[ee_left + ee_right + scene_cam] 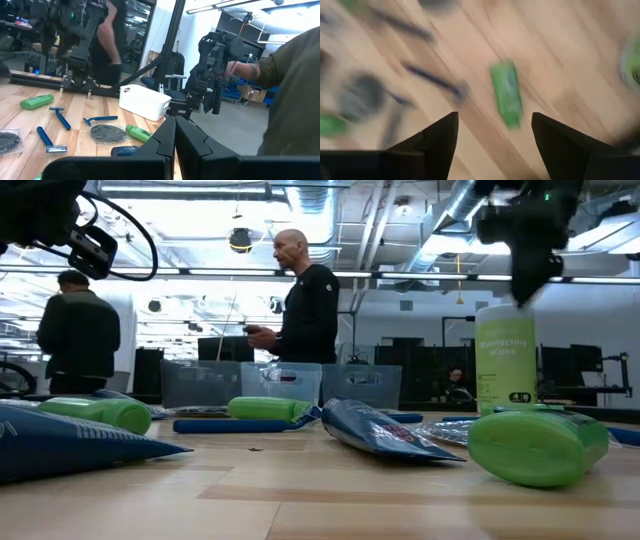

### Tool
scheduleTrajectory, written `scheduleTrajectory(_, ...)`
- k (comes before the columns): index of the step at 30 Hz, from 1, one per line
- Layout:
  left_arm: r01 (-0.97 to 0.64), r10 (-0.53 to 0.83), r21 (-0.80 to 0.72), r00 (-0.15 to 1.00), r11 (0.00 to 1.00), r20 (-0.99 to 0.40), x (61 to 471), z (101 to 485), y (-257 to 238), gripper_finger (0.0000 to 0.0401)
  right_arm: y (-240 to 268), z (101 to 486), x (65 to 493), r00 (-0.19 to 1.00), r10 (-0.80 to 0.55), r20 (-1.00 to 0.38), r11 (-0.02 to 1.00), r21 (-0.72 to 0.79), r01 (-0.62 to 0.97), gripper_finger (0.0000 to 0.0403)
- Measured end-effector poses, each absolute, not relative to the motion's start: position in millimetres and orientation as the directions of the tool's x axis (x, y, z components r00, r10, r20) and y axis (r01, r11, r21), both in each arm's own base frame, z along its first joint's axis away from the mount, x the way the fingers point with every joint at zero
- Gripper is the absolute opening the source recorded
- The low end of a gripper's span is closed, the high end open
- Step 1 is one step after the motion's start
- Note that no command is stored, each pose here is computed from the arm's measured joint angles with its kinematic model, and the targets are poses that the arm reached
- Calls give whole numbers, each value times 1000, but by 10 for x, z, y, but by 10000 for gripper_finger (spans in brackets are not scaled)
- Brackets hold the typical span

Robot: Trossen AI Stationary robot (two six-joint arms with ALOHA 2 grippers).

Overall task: Pick & Place Travel size toiletries
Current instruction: Put the green shampoo bottle into the right black bin

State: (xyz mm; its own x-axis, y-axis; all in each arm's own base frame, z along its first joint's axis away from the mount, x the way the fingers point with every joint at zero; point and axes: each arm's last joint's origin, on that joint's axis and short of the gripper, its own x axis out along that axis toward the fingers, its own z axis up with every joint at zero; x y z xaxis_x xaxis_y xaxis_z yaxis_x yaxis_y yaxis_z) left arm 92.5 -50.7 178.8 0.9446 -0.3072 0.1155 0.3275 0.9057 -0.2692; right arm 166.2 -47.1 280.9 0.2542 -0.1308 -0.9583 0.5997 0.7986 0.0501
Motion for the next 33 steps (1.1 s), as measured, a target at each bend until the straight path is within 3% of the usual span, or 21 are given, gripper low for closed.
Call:
scheduleTrajectory(4,329,-307,-270,944,905,121,925,1793,-506,2,-469,2555,1873,52,-110,-993,826,-62,561,244)
scheduleTrajectory(12,324,-304,-269,946,907,115,931,1787,-509,2,-429,2168,2182,-138,-157,-978,889,-201,411,244)
scheduleTrajectory(16,323,-303,-269,946,908,112,933,1786,-510,2,-465,2082,2098,-146,-154,-977,894,-201,401,244)
scheduleTrajectory(23,322,-302,-270,946,908,115,933,1788,-510,2,-461,1868,1774,-39,-118,-992,892,-123,434,244)
scheduleTrajectory(33,321,-299,-270,947,908,118,933,1791,-509,2,-595,1720,1811,-93,-60,-994,864,-99,494,244)
